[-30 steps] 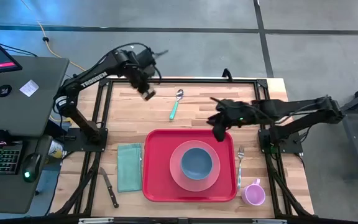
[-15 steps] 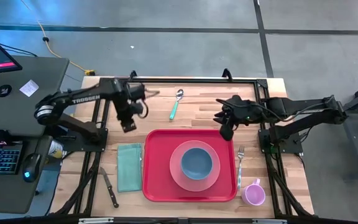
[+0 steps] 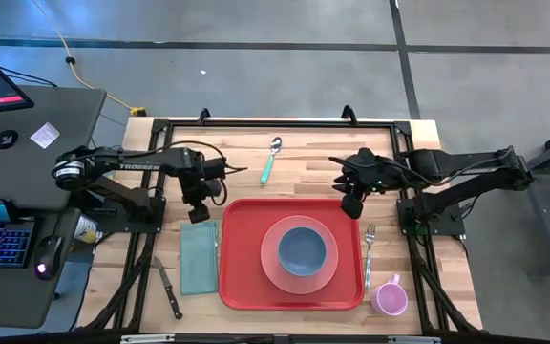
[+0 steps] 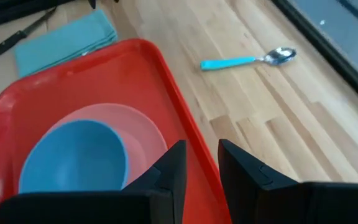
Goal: Set up tray
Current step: Put the blue napkin on the left of the red tray
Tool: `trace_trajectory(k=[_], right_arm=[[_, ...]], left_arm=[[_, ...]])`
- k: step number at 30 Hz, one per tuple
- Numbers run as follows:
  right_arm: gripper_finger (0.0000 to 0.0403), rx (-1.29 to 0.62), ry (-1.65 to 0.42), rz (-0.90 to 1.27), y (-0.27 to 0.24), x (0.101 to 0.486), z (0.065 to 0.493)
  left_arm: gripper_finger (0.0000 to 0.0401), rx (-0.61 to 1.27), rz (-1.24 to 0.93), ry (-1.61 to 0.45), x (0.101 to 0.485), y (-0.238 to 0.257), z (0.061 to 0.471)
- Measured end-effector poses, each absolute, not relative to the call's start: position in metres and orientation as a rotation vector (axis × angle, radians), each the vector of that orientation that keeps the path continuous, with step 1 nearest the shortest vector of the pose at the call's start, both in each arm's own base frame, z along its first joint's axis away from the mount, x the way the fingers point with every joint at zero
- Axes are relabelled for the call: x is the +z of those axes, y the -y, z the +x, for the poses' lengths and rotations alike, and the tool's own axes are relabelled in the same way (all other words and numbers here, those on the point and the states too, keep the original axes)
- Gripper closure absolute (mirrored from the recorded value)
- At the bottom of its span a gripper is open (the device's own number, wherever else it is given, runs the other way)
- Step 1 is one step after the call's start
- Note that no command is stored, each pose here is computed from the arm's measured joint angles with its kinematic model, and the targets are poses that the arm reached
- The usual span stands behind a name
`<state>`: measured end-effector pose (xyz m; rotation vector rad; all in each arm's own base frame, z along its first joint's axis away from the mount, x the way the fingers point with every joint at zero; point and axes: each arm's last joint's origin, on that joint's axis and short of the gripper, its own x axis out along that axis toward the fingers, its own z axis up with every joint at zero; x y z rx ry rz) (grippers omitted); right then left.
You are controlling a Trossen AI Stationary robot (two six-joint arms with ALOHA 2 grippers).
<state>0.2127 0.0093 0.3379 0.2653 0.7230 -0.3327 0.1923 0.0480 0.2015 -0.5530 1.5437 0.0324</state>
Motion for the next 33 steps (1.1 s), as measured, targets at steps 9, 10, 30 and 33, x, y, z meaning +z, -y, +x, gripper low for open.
trace_trajectory(k=[9, 10, 30, 33], right_arm=[[0.0329, -0.311, -0.763, 0.305, -0.01, 0.335, 0.211], [0.0329, -0.303, -0.765, 0.309, -0.011, 0.335, 0.211], [0.0329, -0.257, -0.789, 0.353, -0.013, 0.334, 0.21], [0.0329, -0.258, -0.789, 0.352, -0.012, 0.334, 0.21]], left_arm=[[0.0118, 0.02, -0.56, -1.488, 0.173, -0.046, 0.188], [0.0123, 0.03, -0.561, -1.483, 0.17, -0.046, 0.188], [0.0142, 0.109, -0.518, -1.506, 0.134, -0.027, 0.201], [0.0142, 0.122, -0.556, -1.516, 0.13, -0.027, 0.203]])
